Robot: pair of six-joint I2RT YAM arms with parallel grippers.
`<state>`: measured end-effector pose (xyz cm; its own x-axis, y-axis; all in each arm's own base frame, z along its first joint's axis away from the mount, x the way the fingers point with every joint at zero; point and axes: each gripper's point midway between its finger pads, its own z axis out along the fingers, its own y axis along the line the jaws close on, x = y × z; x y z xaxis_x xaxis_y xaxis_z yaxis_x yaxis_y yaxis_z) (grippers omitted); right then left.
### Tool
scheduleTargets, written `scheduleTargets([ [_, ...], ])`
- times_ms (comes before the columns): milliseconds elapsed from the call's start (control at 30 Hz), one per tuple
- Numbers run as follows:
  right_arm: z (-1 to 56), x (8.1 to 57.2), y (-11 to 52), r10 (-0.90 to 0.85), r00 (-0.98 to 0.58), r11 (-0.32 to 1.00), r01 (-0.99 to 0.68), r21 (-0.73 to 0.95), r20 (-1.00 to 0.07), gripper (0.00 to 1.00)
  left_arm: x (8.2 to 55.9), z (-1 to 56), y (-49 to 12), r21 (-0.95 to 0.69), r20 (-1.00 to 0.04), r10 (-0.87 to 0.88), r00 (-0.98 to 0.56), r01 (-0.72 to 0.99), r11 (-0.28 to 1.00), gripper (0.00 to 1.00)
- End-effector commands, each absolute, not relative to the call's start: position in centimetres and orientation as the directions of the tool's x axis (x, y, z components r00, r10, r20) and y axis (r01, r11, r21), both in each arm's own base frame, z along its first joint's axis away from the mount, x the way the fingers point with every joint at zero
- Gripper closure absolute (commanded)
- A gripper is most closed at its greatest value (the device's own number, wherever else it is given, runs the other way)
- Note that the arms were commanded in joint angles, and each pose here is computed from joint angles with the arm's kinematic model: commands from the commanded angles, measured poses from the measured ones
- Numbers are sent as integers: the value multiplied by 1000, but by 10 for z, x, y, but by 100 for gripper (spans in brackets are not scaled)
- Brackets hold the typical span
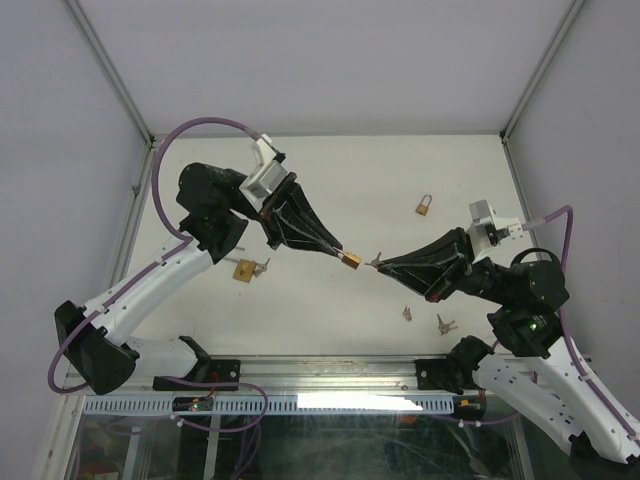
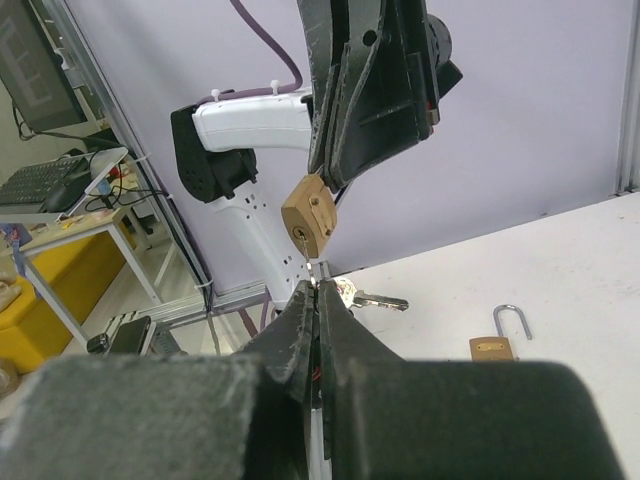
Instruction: Unlock with the key
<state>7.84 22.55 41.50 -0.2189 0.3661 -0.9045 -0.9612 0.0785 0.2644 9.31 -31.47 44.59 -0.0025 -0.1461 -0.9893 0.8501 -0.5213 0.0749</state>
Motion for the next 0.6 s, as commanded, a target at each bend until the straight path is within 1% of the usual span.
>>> scheduleTargets([
  [0,436,73,221,423,-182,62,-971,229,-888,100,87,460,-316,117,-983,-185,22,847,-519,100],
  [100,432,64,223,394,-192,16,-976,216,-899,100,90,463,-319,105,-982,-187,9,854,-510,100],
  [200,427,73,223,385,-196,61,-970,237,-902,100,93,468,-321,89,-982,-189,-8,864,-496,100],
  [367,429,76,218,406,-168,103,-968,228,-898,100,94,468,-322,78,-981,-194,-20,873,-481,100],
  [567,430,78,219,406,-167,106,-968,228,-899,100,93,467,-325,62,-981,-189,-35,873,-484,100],
])
